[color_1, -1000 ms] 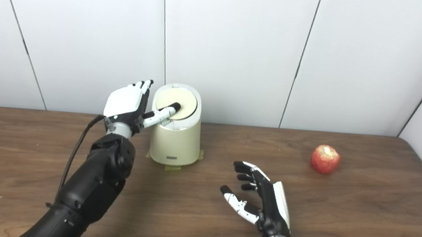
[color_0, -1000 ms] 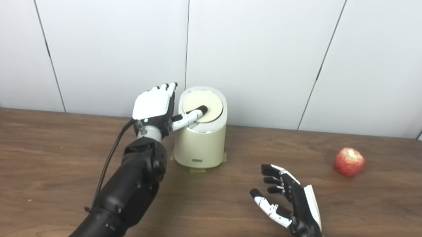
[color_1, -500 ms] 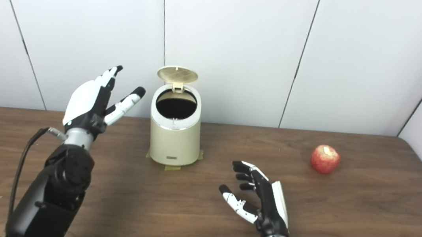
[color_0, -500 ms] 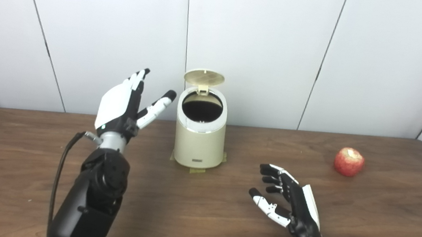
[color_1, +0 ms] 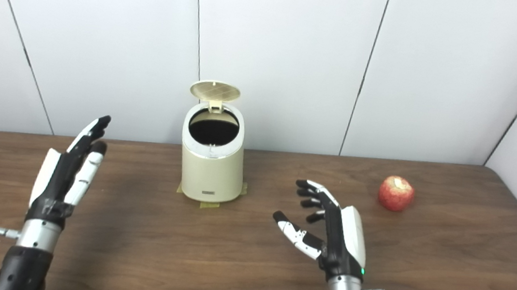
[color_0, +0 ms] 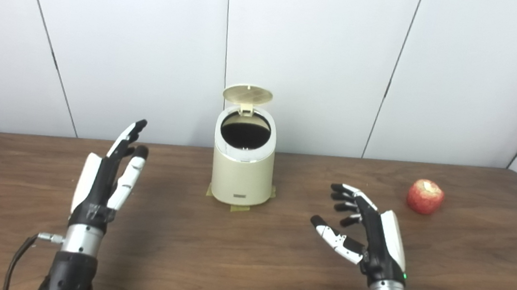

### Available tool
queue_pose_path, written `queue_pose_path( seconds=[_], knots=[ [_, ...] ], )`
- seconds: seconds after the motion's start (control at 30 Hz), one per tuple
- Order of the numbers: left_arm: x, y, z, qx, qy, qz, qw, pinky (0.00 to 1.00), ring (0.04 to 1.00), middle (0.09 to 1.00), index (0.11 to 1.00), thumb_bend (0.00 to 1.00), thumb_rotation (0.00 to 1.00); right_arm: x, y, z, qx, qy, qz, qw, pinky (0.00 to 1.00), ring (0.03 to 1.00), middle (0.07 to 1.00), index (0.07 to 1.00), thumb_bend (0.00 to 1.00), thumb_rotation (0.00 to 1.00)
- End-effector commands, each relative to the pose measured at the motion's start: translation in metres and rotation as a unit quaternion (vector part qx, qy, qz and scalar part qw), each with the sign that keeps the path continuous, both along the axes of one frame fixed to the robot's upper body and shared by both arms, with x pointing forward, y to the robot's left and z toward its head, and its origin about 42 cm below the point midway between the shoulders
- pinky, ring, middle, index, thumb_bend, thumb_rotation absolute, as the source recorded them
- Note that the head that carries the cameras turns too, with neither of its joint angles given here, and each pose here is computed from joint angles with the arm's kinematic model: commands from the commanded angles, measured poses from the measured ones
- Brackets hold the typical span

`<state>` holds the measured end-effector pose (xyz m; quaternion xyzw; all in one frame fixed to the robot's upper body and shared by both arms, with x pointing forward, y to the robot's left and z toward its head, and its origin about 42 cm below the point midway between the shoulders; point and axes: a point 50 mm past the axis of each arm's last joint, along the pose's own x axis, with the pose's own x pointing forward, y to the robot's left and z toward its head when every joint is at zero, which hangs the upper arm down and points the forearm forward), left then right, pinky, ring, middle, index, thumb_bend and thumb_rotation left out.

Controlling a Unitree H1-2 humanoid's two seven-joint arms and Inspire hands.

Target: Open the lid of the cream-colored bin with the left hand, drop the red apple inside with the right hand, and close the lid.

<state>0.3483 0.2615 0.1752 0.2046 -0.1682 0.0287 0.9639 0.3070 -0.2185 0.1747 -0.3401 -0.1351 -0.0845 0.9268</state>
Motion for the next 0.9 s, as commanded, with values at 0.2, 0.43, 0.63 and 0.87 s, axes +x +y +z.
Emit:
queue_pose_path(
  seconds=[0.2, 0.43, 0.63, 0.87],
  knots=[
    [-0.028, 0.007, 0.009, -0.043, -0.056, -0.051, 0.996, 0.83, 0.882, 0.897, 0.888, 0.40, 0.95, 0.033, -0.042, 0.102, -0.257, -0.027, -0.041, 0.965, 0.75, 0.926, 0.940, 0.918, 0.95, 0.47],
    [-0.049, 0.023, -0.004, -0.079, -0.046, -0.088, 0.992, 0.79, 0.843, 0.850, 0.831, 0.38, 0.87, 0.056, -0.071, 0.161, -0.341, 0.045, -0.087, 0.935, 0.72, 0.960, 0.957, 0.882, 1.00, 0.36],
    [-0.059, 0.022, -0.010, -0.113, -0.032, -0.102, 0.988, 0.80, 0.856, 0.863, 0.840, 0.40, 0.84, 0.090, -0.105, 0.166, -0.347, 0.134, -0.126, 0.920, 0.71, 0.942, 0.952, 0.864, 1.00, 0.31],
    [-0.063, 0.022, -0.018, -0.107, -0.020, -0.095, 0.990, 0.80, 0.862, 0.875, 0.853, 0.38, 0.81, 0.130, -0.129, 0.151, -0.368, 0.216, -0.154, 0.891, 0.53, 0.958, 0.965, 0.859, 0.99, 0.30]
  ],
)
